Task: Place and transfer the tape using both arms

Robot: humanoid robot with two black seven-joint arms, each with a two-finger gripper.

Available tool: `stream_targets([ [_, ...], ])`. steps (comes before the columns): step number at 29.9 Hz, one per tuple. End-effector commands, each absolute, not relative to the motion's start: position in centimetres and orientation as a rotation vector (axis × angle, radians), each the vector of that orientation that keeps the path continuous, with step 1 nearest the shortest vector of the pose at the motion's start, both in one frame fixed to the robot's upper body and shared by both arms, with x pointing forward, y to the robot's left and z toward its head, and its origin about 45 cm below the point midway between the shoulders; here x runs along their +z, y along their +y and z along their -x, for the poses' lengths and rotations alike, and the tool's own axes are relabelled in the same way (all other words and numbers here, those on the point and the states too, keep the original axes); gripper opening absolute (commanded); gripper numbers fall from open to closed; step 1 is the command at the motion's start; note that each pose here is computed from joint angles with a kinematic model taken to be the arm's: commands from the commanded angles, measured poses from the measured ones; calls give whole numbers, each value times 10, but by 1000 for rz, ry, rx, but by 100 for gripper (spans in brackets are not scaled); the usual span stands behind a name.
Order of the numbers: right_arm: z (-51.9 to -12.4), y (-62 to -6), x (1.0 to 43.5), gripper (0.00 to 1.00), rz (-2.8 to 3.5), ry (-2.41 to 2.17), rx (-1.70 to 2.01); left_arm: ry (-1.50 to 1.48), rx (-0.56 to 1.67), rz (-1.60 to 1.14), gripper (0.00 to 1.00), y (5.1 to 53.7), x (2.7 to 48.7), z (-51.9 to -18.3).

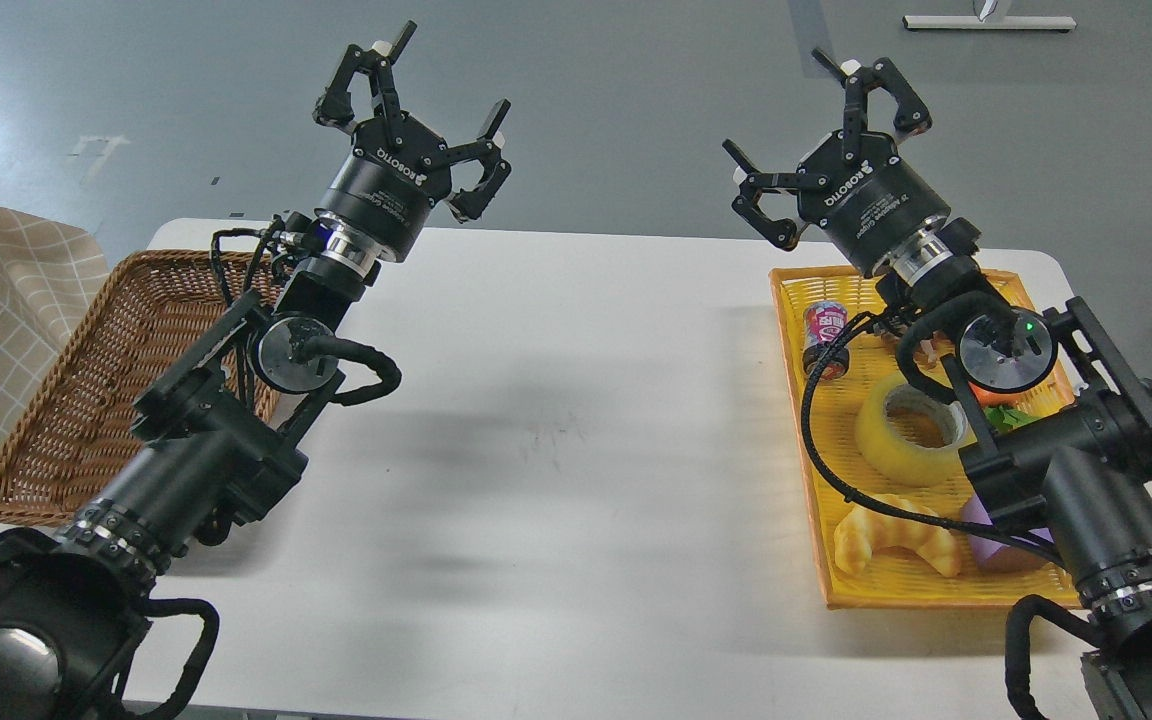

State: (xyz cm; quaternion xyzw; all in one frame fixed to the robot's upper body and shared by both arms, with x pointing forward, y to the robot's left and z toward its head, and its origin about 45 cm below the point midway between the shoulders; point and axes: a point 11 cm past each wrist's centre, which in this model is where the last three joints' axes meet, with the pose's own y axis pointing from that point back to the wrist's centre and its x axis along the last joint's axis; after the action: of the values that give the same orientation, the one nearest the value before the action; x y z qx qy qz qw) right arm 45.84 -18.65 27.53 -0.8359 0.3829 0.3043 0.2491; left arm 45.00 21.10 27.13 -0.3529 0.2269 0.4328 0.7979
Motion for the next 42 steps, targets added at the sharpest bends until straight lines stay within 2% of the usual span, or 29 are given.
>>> stream_targets([
  [1,-458,-186,275,100,2300,1044,827,489,927,754,98,210,270,-449],
  [21,-459,-184,282,100,2314,1038,793,487,925,758,98,210,272,-450],
  [37,-447,-222,295,100,2530,1118,626,487,924,754,98,209,271,-449],
  [42,-440,-236,284,100,2682,1194,567,487,924,754,98,209,271,-449],
])
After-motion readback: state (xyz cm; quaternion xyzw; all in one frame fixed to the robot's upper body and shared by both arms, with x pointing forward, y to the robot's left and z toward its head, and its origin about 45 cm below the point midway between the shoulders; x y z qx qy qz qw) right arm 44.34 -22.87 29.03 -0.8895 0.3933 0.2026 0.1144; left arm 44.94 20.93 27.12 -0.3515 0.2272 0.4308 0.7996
